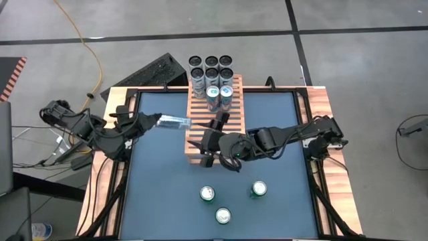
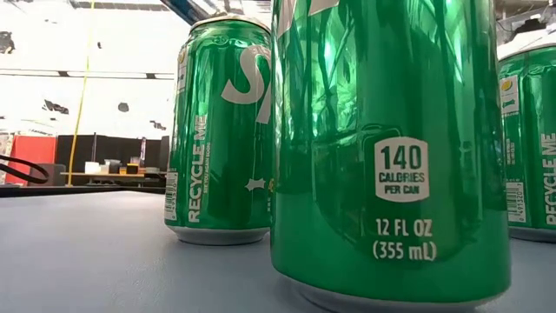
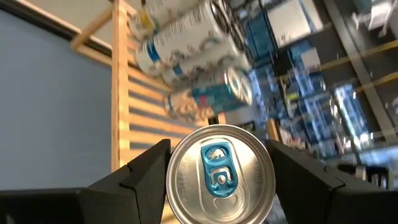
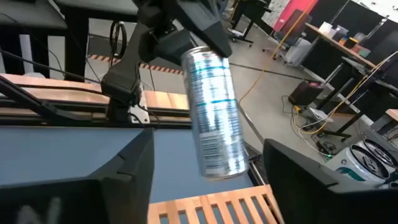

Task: Place canned beverage on shelf
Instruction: Put the blue soda can on the shelf aligned to the other blue soda can

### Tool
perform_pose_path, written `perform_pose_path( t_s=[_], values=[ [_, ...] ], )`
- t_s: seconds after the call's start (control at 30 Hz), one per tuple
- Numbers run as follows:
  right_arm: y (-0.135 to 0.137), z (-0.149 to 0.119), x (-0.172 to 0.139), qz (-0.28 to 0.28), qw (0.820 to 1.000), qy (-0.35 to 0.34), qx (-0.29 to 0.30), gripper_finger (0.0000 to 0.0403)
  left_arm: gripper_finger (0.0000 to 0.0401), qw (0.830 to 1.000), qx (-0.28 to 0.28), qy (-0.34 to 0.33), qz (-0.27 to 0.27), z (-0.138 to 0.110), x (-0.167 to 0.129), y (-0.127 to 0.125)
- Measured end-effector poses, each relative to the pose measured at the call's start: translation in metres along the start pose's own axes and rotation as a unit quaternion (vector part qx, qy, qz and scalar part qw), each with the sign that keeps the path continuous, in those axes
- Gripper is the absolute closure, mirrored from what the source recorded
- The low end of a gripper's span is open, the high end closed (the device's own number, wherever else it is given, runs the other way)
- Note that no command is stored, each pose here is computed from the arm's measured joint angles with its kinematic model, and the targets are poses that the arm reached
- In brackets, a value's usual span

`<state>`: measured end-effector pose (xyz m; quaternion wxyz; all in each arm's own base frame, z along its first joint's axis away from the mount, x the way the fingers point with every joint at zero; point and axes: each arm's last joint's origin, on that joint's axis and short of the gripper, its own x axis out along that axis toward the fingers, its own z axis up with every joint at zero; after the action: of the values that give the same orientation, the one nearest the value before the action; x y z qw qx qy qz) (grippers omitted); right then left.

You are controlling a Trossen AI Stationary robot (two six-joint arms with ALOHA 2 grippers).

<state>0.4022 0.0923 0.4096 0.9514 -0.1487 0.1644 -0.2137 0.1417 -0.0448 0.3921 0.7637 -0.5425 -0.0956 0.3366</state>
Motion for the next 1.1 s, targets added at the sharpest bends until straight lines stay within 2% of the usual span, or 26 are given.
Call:
perform_pose_path(
  t_s=[0.2, 0.4, 0.53, 0.7, 1.1],
  values=[
    [-0.01, -0.002, 0.009, -0.001, 1.0, 0.006, -0.005, 0.0092, 0.0175, 1.0, -0.017, -0.023, -0.011, -0.004, 0.005, -0.007],
    [-0.011, -0.005, 0.016, -0.009, 0.998, 0.01, -0.058, 0.0053, 0.017, 0.999, -0.036, -0.03, -0.024, -0.012, 0.011, -0.015],
    [-0.006, -0.011, 0.024, -0.017, 0.996, 0.022, -0.09, 0.005, 0.0172, 0.997, -0.043, -0.054, -0.025, -0.018, 0.016, -0.018],
    [0.001, -0.019, 0.033, -0.091, 0.98, 0.053, -0.17, 0.0054, 0.017, 0.995, -0.069, -0.059, -0.029, -0.03, 0.025, -0.023],
    [0.013, -0.029, 0.047, -0.139, 0.967, 0.078, -0.201, 0.0057, 0.0168, 0.989, -0.124, -0.076, -0.028, -0.045, 0.039, -0.025]
  ],
)
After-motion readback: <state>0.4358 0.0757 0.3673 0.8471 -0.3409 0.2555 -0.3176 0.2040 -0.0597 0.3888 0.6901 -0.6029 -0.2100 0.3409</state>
